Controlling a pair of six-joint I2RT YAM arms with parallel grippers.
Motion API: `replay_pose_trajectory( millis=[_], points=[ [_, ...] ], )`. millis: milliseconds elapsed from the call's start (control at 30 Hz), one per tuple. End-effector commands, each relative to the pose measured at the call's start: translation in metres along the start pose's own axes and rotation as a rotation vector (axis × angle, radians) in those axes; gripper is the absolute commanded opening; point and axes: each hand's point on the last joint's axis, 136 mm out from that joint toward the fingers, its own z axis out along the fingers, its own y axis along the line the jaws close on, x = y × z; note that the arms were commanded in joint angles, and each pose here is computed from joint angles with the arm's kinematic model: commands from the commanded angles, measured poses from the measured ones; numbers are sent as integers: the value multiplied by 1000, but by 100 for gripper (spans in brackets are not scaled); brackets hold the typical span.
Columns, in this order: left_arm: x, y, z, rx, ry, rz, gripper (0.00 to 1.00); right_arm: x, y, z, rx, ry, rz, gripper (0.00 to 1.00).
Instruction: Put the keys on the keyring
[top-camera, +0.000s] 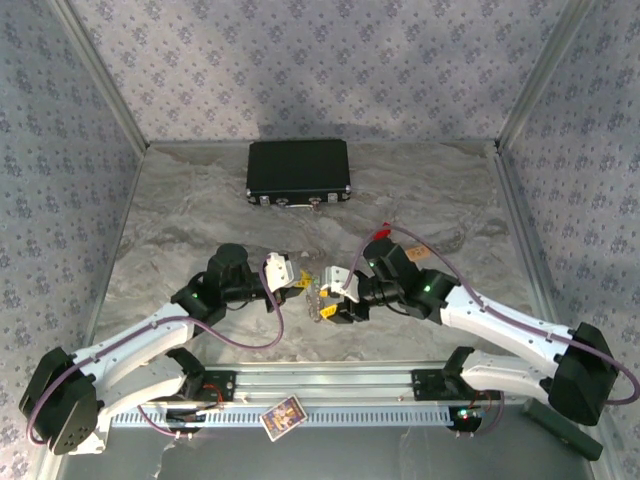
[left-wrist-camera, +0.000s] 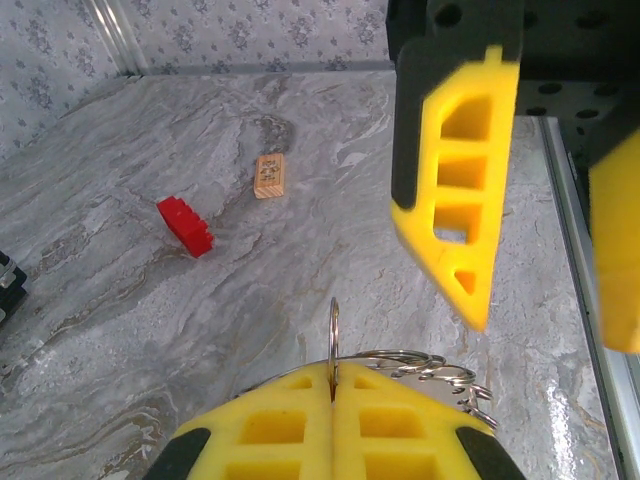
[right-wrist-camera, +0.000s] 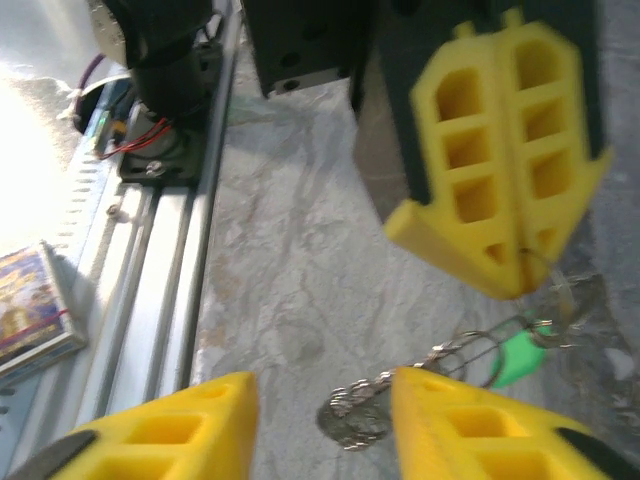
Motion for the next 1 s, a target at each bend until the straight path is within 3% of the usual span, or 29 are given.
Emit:
replay_pose_trajectory(
  millis=[0,100,533,833,967],
  points=[
    [-16,-2,-3,3,-52,47,0,-4,-31,-10,178,-16,-33,30],
    [-17,-3,-3,0,-55,65,0,-4,-44,-10,216,-6,-50,26],
    [-18,-5,-2,-51,-52,221,0,-15,-31,6,116,-12,-147,22],
    [-18,-11,-3,-65,-60,316,0,-11,-40,-1,216,19,-180,28],
    [-17,-11,-2,-75,-56,343,0,-13,-32,-1,182,1,-201,28]
  ],
)
